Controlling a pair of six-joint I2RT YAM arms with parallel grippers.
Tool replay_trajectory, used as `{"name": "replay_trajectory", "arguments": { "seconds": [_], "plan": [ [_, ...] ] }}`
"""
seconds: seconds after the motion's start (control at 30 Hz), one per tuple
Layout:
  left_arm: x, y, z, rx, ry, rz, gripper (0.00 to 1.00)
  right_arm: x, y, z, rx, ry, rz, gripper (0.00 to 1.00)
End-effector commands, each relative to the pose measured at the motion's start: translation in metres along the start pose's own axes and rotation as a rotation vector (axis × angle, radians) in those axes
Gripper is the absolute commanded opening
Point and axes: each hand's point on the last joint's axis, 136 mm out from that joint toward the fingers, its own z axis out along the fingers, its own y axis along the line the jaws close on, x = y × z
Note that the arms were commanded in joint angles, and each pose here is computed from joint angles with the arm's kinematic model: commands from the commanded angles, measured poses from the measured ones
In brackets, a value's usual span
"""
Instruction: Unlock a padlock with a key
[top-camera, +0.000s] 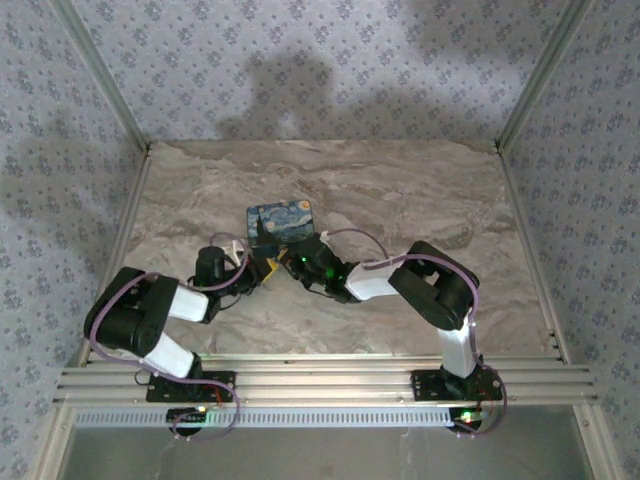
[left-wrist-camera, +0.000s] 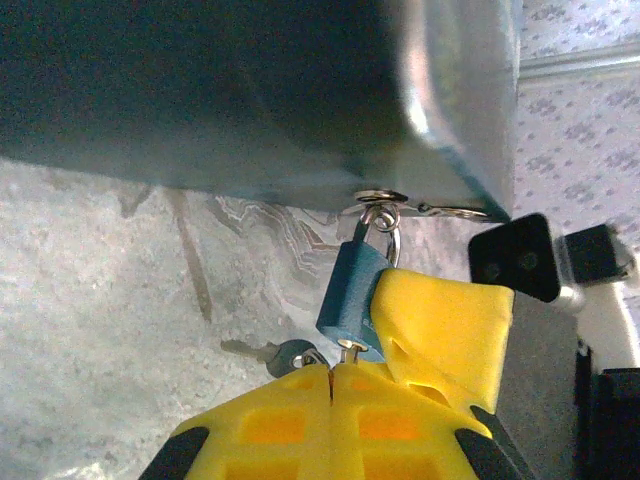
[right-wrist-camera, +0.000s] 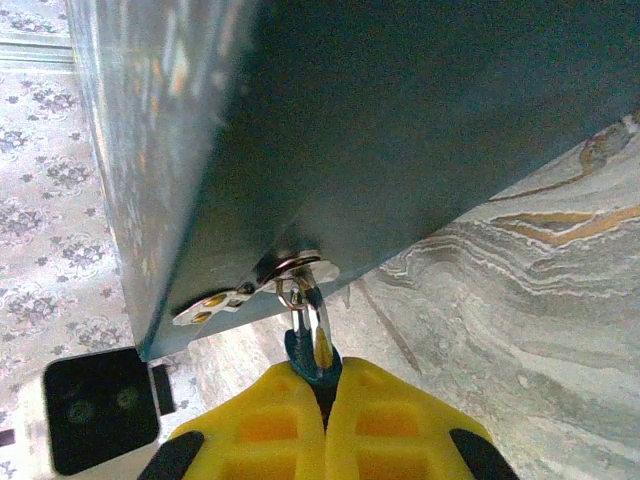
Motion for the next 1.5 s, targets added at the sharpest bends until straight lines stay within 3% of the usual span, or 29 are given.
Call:
{"name": "replay_trajectory", "arguments": {
  "seconds": [0.0,0.33,0.57,0.73,0.93,1.03,1.1,1.33,1.47],
  "plan": [
    [-0.001,-0.004,-0.001,-0.059,0.019,0.260,0.00,0.038,-0.005,0.000,0.070,0.142,-0.091,0.00],
    [-0.003,-0.023,-0.014,-0.076,0.029,0.464,0.00,0.047,-0.028,-0.010,0.137,0.128,-0.201,0.00],
    [0.020,-0.029,-0.021,-0.179,-0.013,0.840,0.00,0.053,-0.023,-0.009,0.108,0.159,-0.134,0.00],
    [0.019,-0.031,-0.029,-0.233,-0.058,0.951,0.00,0.055,-0.024,-0.014,0.100,0.171,-0.097,0.00],
    [0.018,-0.023,-0.026,-0.150,-0.004,0.675,0.03,0.051,-0.027,-0.014,0.065,0.148,-0.051,0.00],
    [0.013,-0.020,-0.031,-0.142,-0.028,0.552,0.33,0.048,-0.034,-0.014,0.044,0.125,0.002,0.00],
    [0.007,-0.019,-0.038,-0.152,-0.051,0.455,0.40,0.045,-0.038,-0.014,0.035,0.106,0.029,0.00],
    [0.010,0.000,-0.054,-0.124,-0.054,-0.005,0.41,0.037,-0.035,-0.016,-0.005,0.046,0.077,0.00],
    [0.022,0.004,-0.053,-0.094,-0.036,-0.132,0.41,0.036,-0.032,-0.016,-0.017,0.031,0.088,0.00]
  ]
}}
